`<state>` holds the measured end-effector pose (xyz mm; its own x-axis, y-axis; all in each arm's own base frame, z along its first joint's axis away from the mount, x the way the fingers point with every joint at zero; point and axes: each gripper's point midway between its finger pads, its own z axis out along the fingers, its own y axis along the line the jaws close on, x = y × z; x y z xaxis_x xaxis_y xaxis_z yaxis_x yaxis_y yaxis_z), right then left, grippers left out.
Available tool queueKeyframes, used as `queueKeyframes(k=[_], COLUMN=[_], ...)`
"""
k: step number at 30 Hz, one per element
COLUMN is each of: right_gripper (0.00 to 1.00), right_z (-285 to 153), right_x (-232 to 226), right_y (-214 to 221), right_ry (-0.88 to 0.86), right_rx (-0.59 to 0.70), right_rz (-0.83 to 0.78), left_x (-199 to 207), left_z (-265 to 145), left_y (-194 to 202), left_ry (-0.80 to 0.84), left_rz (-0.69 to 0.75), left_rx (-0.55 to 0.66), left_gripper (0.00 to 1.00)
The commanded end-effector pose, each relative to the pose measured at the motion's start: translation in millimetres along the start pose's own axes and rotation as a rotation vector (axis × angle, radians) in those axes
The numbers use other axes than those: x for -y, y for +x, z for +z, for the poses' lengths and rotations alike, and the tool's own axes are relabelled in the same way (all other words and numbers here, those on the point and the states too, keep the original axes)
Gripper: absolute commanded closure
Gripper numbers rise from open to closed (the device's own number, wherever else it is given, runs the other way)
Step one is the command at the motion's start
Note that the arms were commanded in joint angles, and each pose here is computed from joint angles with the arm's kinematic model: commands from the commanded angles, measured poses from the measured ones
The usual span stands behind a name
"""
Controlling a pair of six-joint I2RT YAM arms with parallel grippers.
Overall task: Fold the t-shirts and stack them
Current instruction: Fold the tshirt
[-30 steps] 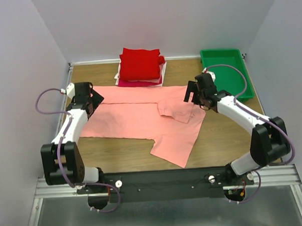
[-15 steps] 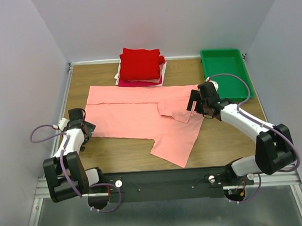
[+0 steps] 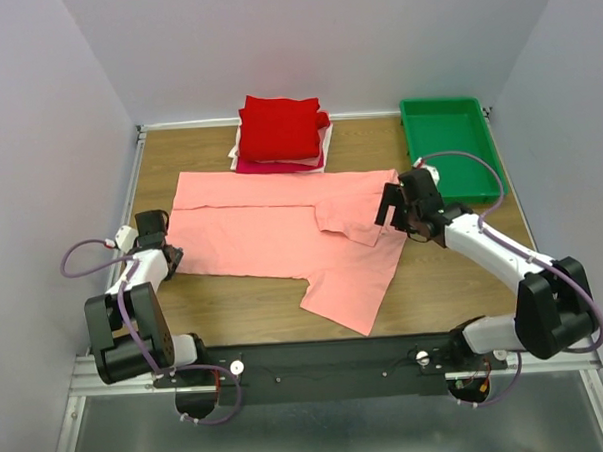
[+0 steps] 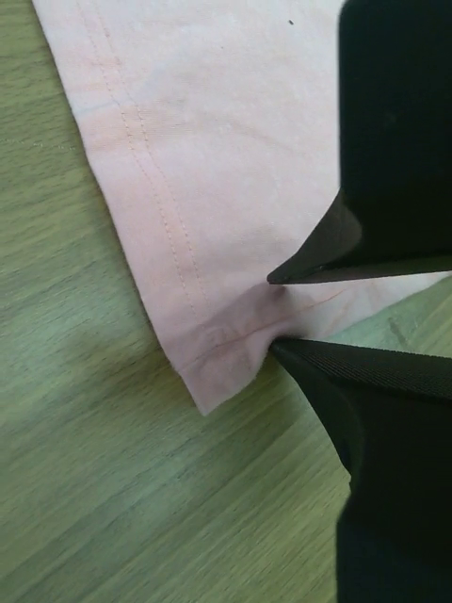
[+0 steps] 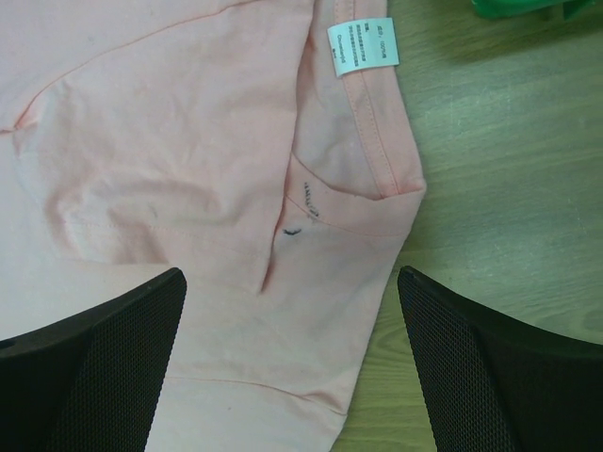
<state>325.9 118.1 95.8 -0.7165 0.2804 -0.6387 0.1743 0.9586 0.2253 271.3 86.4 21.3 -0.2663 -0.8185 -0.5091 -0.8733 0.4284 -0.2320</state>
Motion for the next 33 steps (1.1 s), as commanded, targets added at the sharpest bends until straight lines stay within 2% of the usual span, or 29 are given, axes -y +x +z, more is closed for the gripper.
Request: queueKeyframes(k=[1,2,10,14,19,21,25,29,33], right_gripper=[0.0,0.0,0.01,0.08,0.08,0.09,0.13,0.18,0.23], right_z=[-5.3,-6.1,-22.6,-48.7,-82.5,-89.1,-94.2,-100.7,-104.4], right_x=[5.5,6.1,-5.4,-36.6,-77.4,-77.2,-63.9,-42.4,-36.1], right_y=[5.1,8.6,29.5,55.2,126.3,165.1,216.4,234.3,243.1], right_ry=[-0.003,-0.009,-0.145,-0.354,-0.416,-0.383,-0.292,-0.16,-0.153], right_rx=[0.001,-0.006,-0.062,-0.146,-0.23,-0.291,-0.376,-0.38,-0.396], right_rz=[0.012,0.009,-0.039,-0.1,-0.365,-0.478,-0.634,-0.738,-0.772], left_x=[-9.5,-10.7,1.7,9.5,15.8,15.3,8.3,6.4,8.5], left_z=[8.5,8.7,5.4,-6.9,-20.5,-21.4,-16.9,-14.2,-16.4], left_y=[17.1,18.8,19.8,11.2,-1.8,-3.1,-0.2,3.4,0.8], left_ry=[-0.017,-0.019,0.067,0.133,0.172,0.173,0.136,0.127,0.138], left_rz=[0.021,0.017,0.037,0.016,-0.017,-0.019,-0.021,-0.016,-0.022], left_rx=[-0.056,-0.06,-0.065,-0.017,0.034,0.04,0.035,0.024,0.034], left_gripper=[0.86,1.0,1.0,1.0,1.0,1.0,1.0,1.0,1.0])
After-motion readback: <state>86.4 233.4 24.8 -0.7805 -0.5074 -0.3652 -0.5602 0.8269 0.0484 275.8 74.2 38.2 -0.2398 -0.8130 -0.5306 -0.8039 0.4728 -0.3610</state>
